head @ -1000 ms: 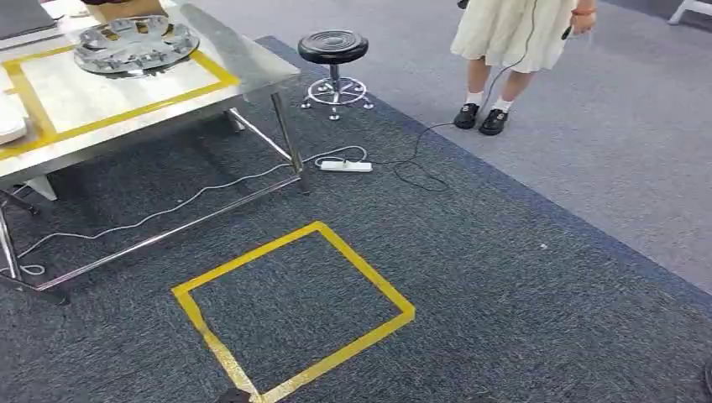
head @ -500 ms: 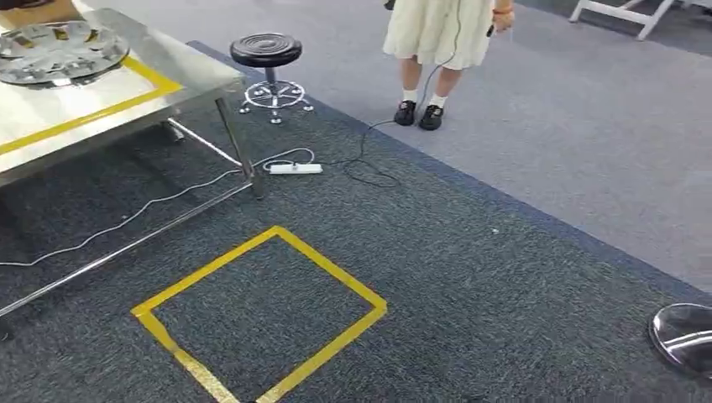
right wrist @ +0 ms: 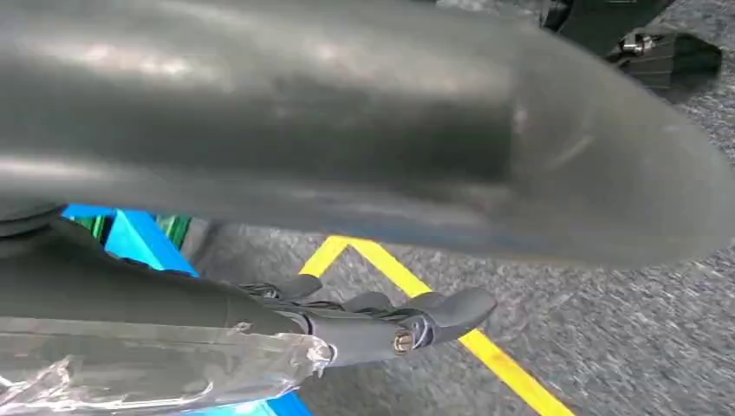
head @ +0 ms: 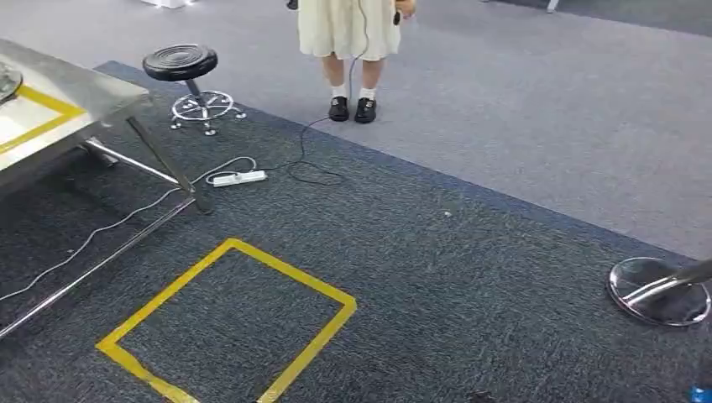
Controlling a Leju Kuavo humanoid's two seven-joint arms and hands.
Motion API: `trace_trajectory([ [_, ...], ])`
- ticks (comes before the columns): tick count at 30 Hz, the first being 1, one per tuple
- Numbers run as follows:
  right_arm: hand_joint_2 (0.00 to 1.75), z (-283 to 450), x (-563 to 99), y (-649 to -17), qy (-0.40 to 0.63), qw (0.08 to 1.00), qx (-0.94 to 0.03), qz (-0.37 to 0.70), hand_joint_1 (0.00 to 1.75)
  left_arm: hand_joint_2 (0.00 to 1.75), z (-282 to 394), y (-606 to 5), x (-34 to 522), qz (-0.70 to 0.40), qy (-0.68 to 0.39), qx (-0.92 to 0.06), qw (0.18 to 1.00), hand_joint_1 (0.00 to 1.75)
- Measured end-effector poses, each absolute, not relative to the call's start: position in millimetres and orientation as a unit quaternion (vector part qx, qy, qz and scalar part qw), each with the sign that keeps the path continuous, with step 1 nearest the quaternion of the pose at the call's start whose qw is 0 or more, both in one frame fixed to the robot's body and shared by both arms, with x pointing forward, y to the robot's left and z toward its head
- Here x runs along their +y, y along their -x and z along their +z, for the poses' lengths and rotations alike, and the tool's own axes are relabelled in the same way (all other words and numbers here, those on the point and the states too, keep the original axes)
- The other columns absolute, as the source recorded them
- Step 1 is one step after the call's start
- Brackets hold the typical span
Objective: Take the parts from the cabinet and place them on the table.
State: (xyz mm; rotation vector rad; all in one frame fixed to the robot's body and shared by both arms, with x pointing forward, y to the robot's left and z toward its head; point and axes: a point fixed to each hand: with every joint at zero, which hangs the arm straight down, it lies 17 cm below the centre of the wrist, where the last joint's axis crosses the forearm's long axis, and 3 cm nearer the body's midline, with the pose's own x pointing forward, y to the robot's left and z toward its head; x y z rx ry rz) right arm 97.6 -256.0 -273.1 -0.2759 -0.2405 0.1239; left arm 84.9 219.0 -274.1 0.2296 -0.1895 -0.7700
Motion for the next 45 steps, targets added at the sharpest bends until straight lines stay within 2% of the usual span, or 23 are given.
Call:
trace_trajectory([
  [23, 0.00, -274.2, -254.7, -93.3, 0.133, 0.983, -0.112, 0.066, 0.00, 0.00, -273.5, -90.3, 225.9, -0.325, -0.123, -0.103, 0.932, 0.00],
  [45, 0.00, -274.0, -259.1, -96.0, 0.135, 0.981, -0.118, 0.071, 0.00, 0.00, -273.4, -88.9, 222.4, -0.322, -0.120, -0.109, 0.933, 0.00],
])
